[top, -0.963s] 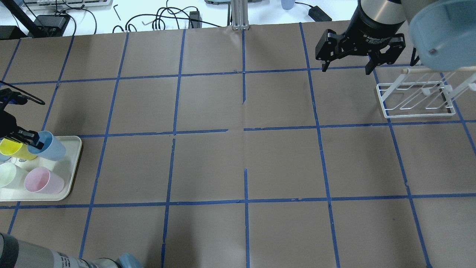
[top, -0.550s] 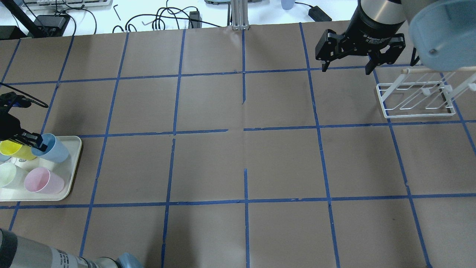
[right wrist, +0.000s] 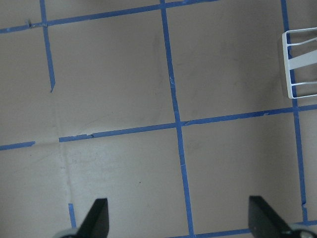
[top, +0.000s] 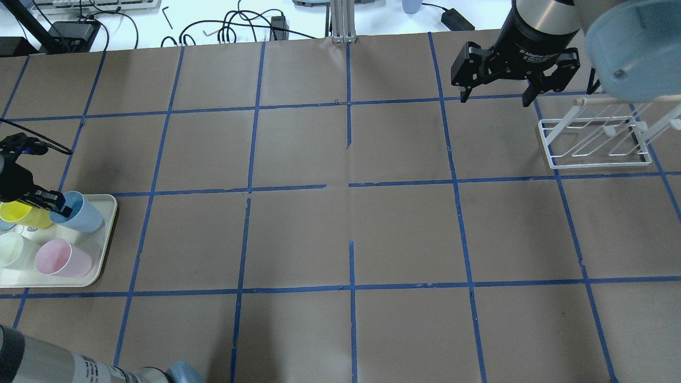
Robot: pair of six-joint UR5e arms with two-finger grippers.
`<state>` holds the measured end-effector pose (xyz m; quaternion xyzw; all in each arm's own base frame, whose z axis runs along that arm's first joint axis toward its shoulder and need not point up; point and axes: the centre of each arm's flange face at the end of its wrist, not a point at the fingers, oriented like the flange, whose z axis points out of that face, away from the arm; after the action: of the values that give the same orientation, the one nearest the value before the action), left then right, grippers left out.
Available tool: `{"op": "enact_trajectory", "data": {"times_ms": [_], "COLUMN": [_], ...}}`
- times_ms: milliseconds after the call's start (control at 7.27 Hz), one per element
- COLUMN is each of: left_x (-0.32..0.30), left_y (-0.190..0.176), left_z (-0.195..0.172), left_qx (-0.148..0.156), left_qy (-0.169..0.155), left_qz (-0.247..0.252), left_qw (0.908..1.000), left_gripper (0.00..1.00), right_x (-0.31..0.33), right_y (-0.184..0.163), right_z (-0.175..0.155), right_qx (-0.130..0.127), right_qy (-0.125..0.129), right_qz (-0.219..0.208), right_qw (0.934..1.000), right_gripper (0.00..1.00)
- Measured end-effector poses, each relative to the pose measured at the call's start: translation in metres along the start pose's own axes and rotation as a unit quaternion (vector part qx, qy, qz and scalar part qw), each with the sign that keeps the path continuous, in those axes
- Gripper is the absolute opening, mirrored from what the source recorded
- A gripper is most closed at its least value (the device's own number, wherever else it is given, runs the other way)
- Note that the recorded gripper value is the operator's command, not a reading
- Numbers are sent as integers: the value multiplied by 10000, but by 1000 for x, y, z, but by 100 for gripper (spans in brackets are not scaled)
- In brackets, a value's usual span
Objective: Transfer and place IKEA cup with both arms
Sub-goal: 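Set the cup upright on the tray beside the yellow cup and release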
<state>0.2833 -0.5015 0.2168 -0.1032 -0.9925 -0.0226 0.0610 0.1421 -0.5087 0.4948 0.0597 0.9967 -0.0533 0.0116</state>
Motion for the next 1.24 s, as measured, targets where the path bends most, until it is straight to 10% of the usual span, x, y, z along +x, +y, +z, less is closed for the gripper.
{"op": "enact_trajectory", "data": {"times_ms": [1238], "left_x": [5], "left_y": [-5], "left_z": [-5], "left_qx": [148], "left_qy": [83], "left_qz": [28], "left_qw": [9999], "left_gripper": [84], "right_x": [0], "right_y": [0], "right_z": [0], "right_qx": [-8], "right_qy": [1], "right_qz": [-6], "right_qw": [10000], "right_gripper": [100]}}
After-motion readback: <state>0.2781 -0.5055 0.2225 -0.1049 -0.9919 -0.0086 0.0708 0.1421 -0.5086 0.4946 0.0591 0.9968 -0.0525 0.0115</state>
